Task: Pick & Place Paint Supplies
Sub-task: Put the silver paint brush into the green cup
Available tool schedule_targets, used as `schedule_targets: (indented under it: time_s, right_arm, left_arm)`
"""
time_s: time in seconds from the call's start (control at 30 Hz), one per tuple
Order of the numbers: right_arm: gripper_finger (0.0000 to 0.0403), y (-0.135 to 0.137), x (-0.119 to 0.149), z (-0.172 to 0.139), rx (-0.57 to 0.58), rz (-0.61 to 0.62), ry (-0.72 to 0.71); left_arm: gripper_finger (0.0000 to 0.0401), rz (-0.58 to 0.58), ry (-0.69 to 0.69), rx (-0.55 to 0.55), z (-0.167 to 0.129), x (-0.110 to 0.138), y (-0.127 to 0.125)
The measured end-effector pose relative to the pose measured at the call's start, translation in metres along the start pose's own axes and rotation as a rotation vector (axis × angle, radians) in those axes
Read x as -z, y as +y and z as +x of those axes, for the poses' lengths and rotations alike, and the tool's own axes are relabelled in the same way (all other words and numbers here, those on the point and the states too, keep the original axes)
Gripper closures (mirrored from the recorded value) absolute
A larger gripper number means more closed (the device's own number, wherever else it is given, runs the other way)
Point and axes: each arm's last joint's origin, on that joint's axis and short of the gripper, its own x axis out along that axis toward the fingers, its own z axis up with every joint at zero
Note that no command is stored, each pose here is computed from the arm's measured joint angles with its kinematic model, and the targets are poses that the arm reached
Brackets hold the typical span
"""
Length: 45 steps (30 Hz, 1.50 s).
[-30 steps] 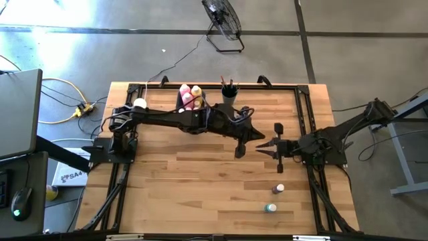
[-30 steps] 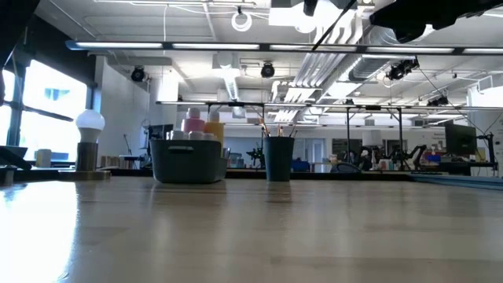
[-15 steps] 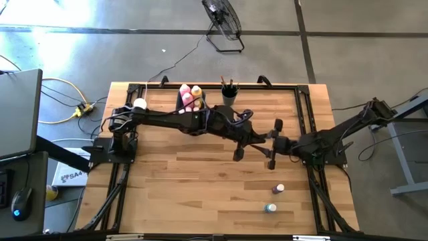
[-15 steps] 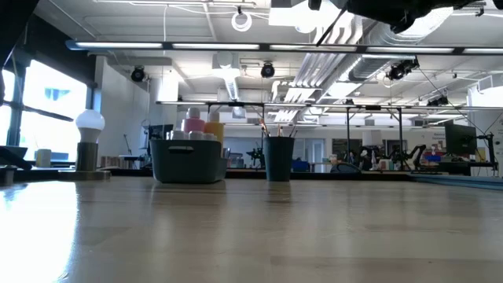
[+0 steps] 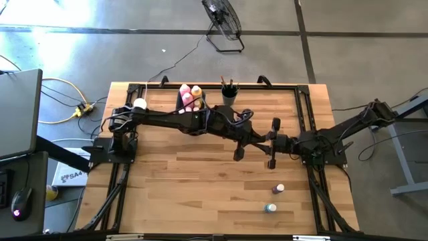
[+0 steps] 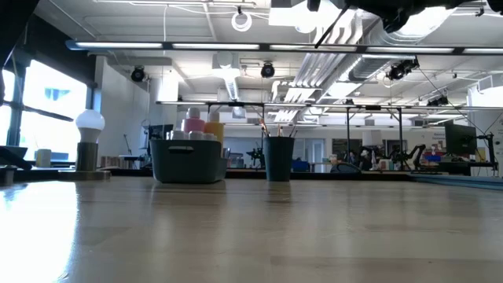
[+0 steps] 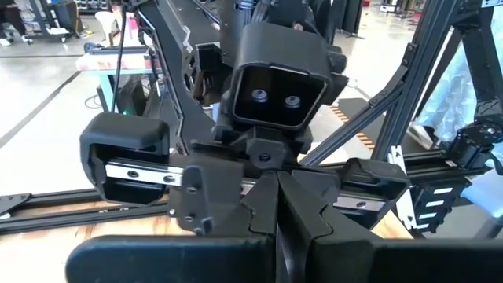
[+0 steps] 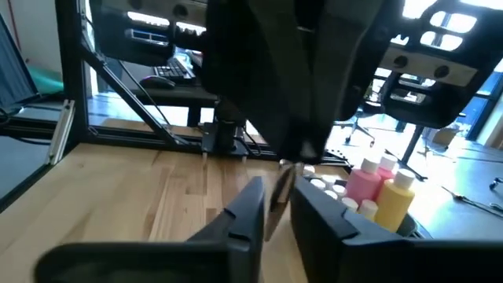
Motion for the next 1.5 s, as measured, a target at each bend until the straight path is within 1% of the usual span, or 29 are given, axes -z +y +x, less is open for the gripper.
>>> schedule_targets:
  time_s: [0.13, 0.2, 0.4, 0.6, 0.77, 0.93, 1.1, 1.2, 1.3, 1.43, 1.5]
  right_arm:
    - [0.0379, 0.001, 0.0, -0.001, -0.006, -0.007, -0.001]
    - [0.0389, 0.002, 0.0, -0.001, -0.007, -0.024, 0.0]
    - [0.038, 0.001, 0.0, -0.001, -0.006, -0.026, 0.005]
    - [0.039, 0.001, 0.0, -0.001, -0.006, -0.026, 0.006]
    - [0.0386, 0.002, 0.001, -0.001, -0.009, -0.024, 0.006]
    - [0.039, 0.002, 0.001, -0.001, -0.014, -0.025, 0.007]
    - [0.0388, 0.002, 0.001, -0.001, -0.014, -0.027, 0.011]
    - [0.039, 0.002, 0.003, -0.001, -0.014, -0.033, 0.025]
    - [0.0389, 0.002, 0.005, -0.001, -0.007, -0.044, 0.044]
    - [0.039, 0.002, 0.006, -0.001, -0.006, -0.051, 0.057]
    - [0.039, 0.002, 0.006, -0.001, -0.006, -0.05, 0.056]
  left_arm:
    - [0.0401, 0.0, 0.001, -0.015, 0.0, 0.0, 0.0]
    - [0.0401, 0.0, 0.002, -0.023, 0.0, 0.0, 0.0]
    - [0.0401, -0.001, 0.006, -0.033, 0.0, 0.0, 0.001]
    - [0.0395, -0.005, 0.007, -0.041, 0.0, 0.001, 0.001]
    - [0.0367, -0.008, 0.003, -0.046, 0.0, 0.0, 0.001]
    - [0.0324, -0.004, -0.024, -0.063, -0.001, -0.007, 0.002]
    - [0.0279, 0.037, -0.018, -0.132, -0.002, -0.009, 0.004]
    - [0.0259, 0.072, -0.008, -0.176, -0.009, -0.014, 0.005]
    - [0.0252, 0.106, 0.046, -0.208, -0.024, -0.023, 0.003]
    - [0.0251, 0.087, 0.132, -0.235, -0.054, -0.037, 0.0]
    - [0.0251, 0.053, 0.136, -0.241, -0.065, -0.044, -0.002]
